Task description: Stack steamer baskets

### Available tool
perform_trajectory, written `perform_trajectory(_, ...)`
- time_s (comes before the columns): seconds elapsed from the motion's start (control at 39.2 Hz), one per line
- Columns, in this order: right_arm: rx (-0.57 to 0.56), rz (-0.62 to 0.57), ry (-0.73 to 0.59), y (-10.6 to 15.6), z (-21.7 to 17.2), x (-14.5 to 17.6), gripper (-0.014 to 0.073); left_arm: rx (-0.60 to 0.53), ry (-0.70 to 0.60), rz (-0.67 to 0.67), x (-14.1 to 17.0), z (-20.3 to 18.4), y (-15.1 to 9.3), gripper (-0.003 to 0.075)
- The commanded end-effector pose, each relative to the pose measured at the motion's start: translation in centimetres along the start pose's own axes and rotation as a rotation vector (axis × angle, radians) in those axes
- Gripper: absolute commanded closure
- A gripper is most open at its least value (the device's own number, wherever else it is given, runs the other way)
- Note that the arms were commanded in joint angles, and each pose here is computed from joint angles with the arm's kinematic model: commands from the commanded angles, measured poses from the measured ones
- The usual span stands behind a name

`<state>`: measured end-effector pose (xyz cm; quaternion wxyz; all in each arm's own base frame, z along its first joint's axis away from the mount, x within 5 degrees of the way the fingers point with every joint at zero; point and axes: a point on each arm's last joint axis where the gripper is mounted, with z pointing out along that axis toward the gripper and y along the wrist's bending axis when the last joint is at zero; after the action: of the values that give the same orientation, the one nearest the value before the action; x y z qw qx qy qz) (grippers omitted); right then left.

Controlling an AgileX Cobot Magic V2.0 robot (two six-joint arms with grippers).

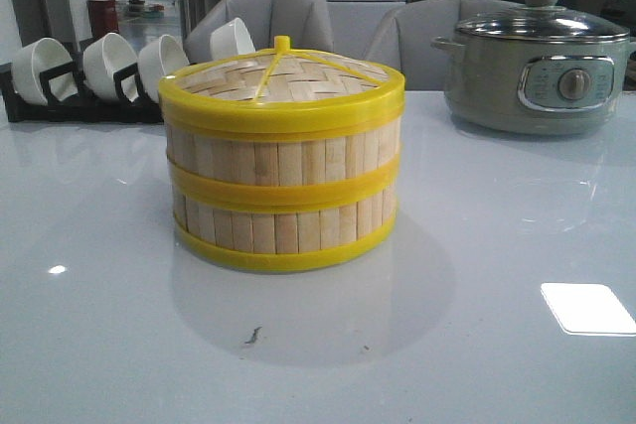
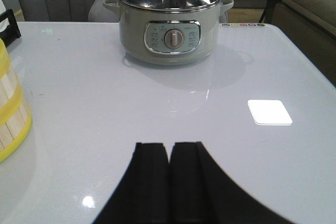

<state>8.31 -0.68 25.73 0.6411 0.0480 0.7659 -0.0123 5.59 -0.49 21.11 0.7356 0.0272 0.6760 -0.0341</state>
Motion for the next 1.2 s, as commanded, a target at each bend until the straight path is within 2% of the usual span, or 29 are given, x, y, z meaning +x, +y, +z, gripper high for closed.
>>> perform_trajectory(0.0, -0.002, -0.001, -0.086, 0.1, -0.1, -1.5, 0.0539, -0.004, -0.094, -0.004, -0.8, -0.2, 0.0, 0.0633)
perform_trajectory(0.28, 0.0, -0.016, -0.083, 0.0, -0.1, 0.4, 0.0539, -0.004, -0.094, -0.004, -0.8, -0.2, 0.0, 0.0633)
perform_trajectory(0.69, -0.011, 0.01, -0.22, -0.2, -1.5, 5.6, 0.0539, -0.004, -0.094, -0.004, -0.8, -0.2, 0.0, 0.0633)
perform_trajectory(1.17, -0.012, 0.017, -0.222, -0.2, -1.9, 5.7, 0.0539, -0.004, -0.092, -0.004, -0.8, -0.1, 0.0, 0.0633)
